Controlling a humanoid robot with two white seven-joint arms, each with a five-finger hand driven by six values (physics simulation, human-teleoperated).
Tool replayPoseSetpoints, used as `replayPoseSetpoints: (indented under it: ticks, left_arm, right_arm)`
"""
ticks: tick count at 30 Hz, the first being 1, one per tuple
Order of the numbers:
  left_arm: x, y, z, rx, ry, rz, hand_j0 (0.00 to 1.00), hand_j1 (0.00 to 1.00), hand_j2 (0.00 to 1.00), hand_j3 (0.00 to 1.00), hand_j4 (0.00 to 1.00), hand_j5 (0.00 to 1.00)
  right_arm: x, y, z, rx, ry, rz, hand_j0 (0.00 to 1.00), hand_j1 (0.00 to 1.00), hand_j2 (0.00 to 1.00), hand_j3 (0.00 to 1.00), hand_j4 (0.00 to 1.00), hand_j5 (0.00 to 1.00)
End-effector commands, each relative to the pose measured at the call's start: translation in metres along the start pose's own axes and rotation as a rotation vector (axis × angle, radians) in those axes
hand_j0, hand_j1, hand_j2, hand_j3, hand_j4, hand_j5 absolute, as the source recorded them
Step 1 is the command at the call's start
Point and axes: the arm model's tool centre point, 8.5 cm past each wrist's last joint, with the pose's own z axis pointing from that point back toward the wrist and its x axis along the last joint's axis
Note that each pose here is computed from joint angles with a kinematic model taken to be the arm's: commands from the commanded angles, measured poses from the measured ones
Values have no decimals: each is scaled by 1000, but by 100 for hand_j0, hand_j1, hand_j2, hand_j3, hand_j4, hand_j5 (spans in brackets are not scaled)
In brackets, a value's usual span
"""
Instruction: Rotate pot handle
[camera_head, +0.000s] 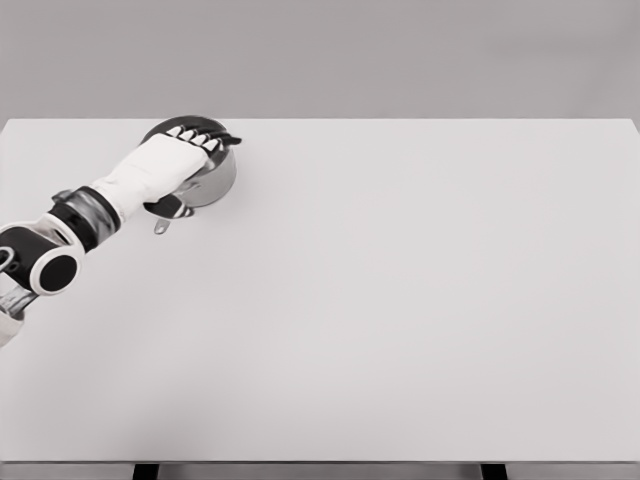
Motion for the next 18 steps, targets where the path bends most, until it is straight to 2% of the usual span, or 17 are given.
replayPoseSetpoints:
  ticks: [1, 18]
  left_arm:
    - [-3, 2, 2, 2, 6, -6, 100, 100, 100, 100, 100, 100]
    - [-17, 0, 12, 0, 49, -29, 100, 100, 100, 100, 100, 100]
  right_arm:
    - [0, 0, 0, 0, 0, 0, 100, 100, 100, 100, 100, 100]
    - [0, 0, 0, 0, 0, 0, 100, 100, 100, 100, 100, 100]
